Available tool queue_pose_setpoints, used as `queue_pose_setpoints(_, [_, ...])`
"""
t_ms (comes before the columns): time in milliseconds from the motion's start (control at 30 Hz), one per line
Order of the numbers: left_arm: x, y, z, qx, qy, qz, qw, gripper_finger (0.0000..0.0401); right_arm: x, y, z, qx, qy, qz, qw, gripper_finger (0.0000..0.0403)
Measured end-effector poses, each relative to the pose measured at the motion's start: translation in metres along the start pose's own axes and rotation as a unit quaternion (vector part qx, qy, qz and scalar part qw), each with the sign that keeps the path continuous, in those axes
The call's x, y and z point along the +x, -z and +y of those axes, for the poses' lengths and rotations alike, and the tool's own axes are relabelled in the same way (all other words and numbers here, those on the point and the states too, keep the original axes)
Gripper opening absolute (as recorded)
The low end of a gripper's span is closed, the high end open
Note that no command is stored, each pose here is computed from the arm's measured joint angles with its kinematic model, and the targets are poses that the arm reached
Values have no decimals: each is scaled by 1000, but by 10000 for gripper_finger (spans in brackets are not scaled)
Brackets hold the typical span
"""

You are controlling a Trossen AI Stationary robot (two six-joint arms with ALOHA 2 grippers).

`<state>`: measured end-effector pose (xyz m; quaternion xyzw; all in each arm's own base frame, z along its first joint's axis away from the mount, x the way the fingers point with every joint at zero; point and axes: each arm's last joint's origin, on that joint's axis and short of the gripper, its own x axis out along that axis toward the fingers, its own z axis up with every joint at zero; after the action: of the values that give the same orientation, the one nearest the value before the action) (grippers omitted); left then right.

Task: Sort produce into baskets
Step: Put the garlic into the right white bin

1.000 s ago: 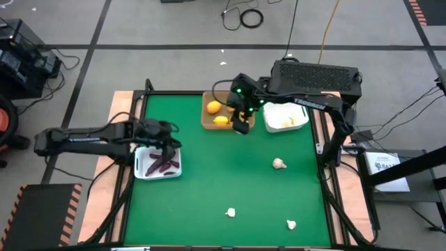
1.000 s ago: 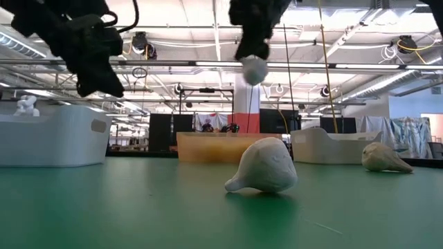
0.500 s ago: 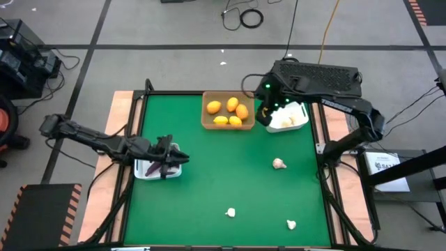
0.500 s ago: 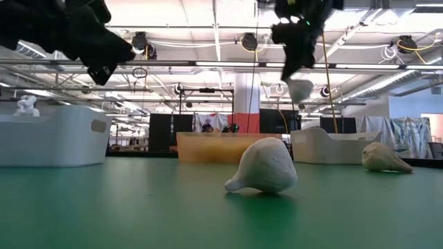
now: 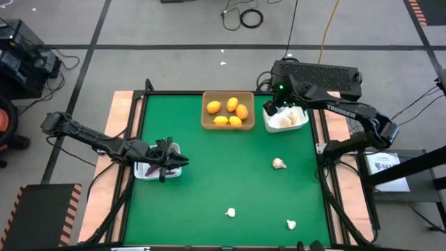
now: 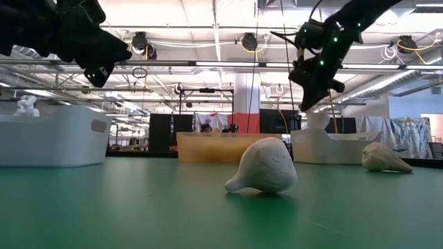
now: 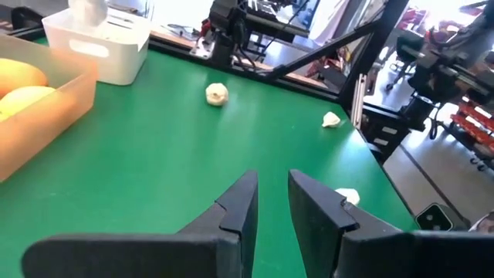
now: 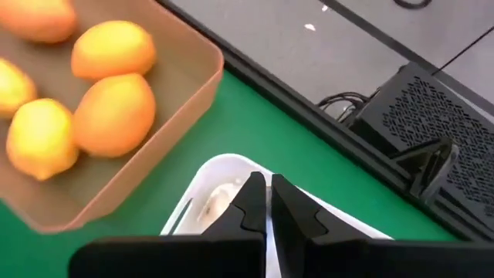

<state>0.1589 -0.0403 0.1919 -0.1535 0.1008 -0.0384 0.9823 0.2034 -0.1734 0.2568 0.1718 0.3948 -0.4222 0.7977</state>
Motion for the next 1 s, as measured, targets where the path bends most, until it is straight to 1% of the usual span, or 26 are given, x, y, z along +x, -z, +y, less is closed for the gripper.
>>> queue_pose_setpoints(233, [0, 0, 0, 9, 0, 1, 1000, 80, 14, 13, -5, 34, 8, 3, 999, 0])
queue_pose_setpoints(367, [0, 0, 0, 10, 0, 1, 1000, 80, 19, 23, -6, 34, 12, 23, 999, 0])
queue_pose_setpoints(467, [0, 0, 0, 10, 0, 1, 1000, 80, 20, 26, -7, 39, 14, 31, 999, 6])
queue_pose_setpoints(633, [0, 0, 0, 9, 0, 1, 1000, 80, 20, 29, -7, 53, 17, 44, 997, 33])
queue_pose_setpoints(833, [0, 0, 0, 5, 1, 2, 1000, 80, 19, 33, -8, 46, 21, 65, 997, 76])
queue_pose_setpoints(900, [0, 0, 0, 5, 2, 2, 1000, 80, 16, 32, -8, 42, 22, 83, 995, 89])
queue_pose_setpoints(1000, [0, 1, 0, 5, 1, 2, 1000, 80, 4, 24, -8, 38, 18, 103, 994, 104])
